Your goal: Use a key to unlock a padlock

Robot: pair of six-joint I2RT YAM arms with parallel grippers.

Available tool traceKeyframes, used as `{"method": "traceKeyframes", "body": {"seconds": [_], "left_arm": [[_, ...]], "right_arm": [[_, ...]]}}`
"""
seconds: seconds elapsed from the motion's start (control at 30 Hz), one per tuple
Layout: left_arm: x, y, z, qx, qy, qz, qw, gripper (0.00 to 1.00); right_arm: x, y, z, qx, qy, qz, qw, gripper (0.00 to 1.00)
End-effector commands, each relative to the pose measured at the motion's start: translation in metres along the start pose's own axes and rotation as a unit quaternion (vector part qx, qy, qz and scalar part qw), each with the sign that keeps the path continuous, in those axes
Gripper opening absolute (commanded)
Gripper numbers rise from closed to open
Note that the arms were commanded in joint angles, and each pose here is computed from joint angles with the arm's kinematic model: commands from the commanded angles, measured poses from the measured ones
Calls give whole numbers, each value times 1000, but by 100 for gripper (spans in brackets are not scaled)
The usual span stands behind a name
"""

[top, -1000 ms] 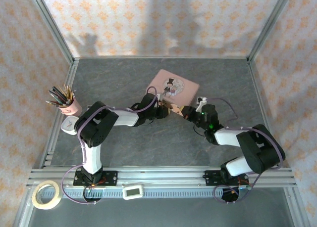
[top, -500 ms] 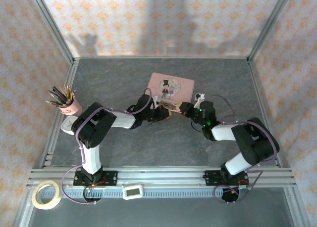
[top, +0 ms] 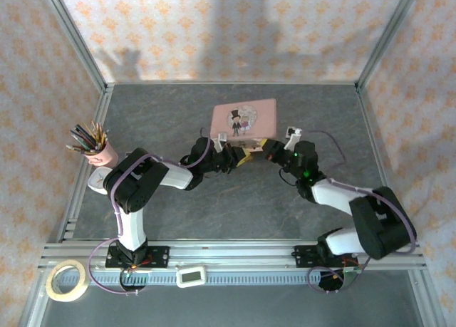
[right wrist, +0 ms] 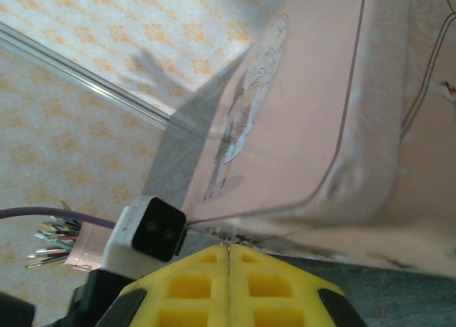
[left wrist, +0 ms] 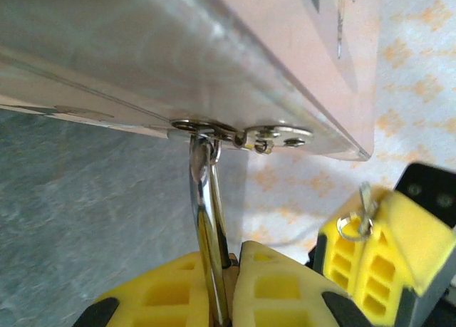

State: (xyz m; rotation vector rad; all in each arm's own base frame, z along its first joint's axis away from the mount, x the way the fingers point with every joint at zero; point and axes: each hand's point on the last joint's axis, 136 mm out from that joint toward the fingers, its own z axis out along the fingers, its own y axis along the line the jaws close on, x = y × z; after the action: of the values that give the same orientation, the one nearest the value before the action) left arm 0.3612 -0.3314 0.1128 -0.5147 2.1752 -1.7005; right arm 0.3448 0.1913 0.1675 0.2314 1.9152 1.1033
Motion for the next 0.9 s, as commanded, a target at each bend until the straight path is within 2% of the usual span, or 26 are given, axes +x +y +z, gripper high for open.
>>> {"method": "traceKeyframes", "body": {"seconds": [0.0,0.23,0.5,0.53,0.7,0.87], "left_arm": [[-13,-39,-4,78,-39,-7,996,0],[-14,-48,1,98,-72,-15,992,0],[-8,-51,6,98,-88,-5,991,0],[-8,-39,10,86,-87,-9,992,0],[-6,-37,14,90,-87,-15,992,0],[-5,-35,16,93,-88,-18,992,0]], "right_arm": [[11,-11,-15,21,9,26,999,0],[33,-10,-29,-20,19,111,993,0],[36,-7,-31,-46,10,158,986,0],[37,-7,-31,-48,10,166,985,0],[35,-3,-30,-73,-2,200,977,0],[33,-3,-33,-70,-13,205,976,0]]}}
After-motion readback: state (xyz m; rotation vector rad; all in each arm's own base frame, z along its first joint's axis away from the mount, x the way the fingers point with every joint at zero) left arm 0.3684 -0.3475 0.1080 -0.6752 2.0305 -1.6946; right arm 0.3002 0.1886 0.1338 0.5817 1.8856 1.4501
